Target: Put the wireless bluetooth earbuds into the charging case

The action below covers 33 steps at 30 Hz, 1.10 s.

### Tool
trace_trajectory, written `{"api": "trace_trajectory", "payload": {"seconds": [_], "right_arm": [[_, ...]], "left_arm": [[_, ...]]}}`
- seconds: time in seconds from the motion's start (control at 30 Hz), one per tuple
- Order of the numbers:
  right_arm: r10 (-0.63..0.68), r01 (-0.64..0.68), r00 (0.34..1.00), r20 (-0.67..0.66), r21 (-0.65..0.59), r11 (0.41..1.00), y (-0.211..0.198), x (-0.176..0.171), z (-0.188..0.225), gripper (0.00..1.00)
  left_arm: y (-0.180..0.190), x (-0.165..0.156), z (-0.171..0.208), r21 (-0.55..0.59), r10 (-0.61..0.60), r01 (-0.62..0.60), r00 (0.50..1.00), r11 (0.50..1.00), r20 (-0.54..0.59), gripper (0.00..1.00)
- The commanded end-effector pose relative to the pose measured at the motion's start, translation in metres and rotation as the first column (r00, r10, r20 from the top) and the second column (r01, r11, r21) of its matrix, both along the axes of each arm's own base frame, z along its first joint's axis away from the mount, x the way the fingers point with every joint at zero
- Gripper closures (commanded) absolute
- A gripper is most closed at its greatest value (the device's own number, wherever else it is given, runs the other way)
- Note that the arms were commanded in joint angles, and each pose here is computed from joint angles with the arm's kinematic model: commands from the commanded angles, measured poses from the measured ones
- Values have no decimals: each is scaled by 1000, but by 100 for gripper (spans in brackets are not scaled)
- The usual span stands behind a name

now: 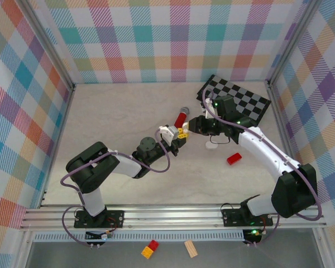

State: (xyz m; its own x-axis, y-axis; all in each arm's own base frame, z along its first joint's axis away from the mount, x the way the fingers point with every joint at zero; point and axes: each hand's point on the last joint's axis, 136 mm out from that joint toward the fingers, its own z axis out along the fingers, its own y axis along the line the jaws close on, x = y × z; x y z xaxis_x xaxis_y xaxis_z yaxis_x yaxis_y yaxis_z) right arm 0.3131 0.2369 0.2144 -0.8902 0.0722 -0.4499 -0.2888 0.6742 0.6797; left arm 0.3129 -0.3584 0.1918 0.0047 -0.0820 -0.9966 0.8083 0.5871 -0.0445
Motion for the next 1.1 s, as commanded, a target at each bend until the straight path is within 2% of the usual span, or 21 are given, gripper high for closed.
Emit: {"api": "trace_trajectory", "payload": {"seconds": [0.0, 0.4, 0.57, 0.83, 1.07], "right_arm": [[-19, 19, 1000, -6, -10, 1000, -6, -5, -1, 74], [-29, 28, 997, -67, -13, 1000, -5, -4, -11, 73], [-19, 19, 998, -57, -7, 1000, -4, -6, -4, 66], [-29, 28, 999, -18, -29, 999, -10, -7, 9, 49], [-6, 6, 1000, 21, -11, 1000, -9, -11, 18, 46]], "left_arm": [[1, 0, 54, -118, 20, -9, 995, 993, 93, 100], [-1, -5, 57, -109, -6, 19, 994, 994, 112, 100], [-1, -3, 56, -109, 2, 10, 994, 994, 109, 100], [0, -2, 53, -107, 3, 8, 995, 994, 103, 100], [-1, -2, 48, -100, -16, 26, 995, 995, 93, 100]]}}
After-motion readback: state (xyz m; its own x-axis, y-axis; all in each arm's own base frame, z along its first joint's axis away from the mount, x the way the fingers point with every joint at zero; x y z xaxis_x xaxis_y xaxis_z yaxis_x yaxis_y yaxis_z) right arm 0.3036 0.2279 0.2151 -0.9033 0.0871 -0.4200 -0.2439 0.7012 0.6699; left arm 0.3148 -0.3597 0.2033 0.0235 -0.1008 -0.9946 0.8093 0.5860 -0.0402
